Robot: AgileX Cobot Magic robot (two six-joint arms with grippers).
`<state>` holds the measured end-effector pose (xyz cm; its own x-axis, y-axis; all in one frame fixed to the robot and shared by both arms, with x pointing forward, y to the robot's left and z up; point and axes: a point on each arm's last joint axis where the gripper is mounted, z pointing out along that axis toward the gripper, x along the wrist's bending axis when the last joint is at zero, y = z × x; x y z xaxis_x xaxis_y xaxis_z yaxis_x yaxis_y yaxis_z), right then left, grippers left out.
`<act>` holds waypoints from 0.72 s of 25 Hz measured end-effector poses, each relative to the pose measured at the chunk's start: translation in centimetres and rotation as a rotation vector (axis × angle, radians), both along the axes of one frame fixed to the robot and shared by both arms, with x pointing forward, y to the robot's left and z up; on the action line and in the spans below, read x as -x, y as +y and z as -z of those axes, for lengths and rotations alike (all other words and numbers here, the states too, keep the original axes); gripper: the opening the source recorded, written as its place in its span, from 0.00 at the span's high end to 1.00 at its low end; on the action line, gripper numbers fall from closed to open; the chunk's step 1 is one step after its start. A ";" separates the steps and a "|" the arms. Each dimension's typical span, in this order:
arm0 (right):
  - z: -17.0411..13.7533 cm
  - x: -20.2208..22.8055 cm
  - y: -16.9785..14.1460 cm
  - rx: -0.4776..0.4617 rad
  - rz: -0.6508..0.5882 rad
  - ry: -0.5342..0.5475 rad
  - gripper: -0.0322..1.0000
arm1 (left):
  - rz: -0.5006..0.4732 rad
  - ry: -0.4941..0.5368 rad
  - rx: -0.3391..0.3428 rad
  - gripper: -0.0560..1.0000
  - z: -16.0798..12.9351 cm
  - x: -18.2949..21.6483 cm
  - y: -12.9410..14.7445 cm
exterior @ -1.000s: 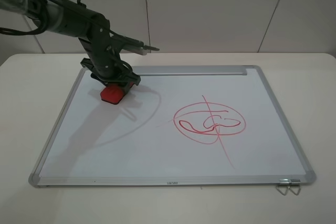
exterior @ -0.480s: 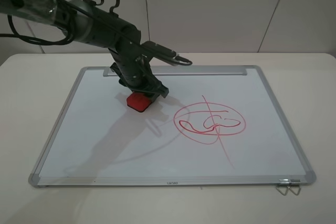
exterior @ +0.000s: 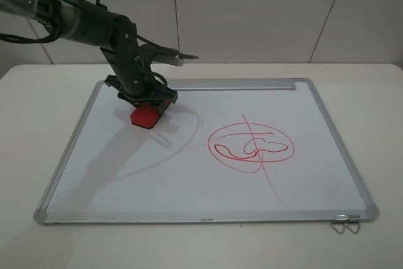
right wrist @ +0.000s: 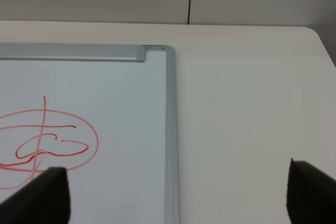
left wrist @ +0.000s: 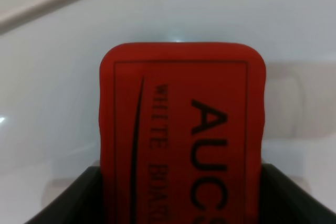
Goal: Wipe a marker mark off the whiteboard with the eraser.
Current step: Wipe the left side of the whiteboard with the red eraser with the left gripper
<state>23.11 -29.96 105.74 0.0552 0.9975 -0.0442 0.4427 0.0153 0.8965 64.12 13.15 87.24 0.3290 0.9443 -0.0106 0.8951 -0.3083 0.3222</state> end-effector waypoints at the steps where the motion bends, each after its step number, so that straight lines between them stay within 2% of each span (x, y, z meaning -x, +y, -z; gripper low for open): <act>1: 0.0 0.0 0.0 0.000 0.000 0.000 0.28 | -0.017 0.006 -0.003 0.41 -0.1 -0.2 0.7; 11: 0.0 0.0 0.0 0.000 0.000 0.000 0.28 | -0.197 0.067 -0.024 0.41 -0.5 -1.7 8.3; 18: 0.0 0.0 0.0 0.000 0.000 0.000 0.28 | -0.221 0.074 -0.007 0.41 -1.0 -1.6 8.9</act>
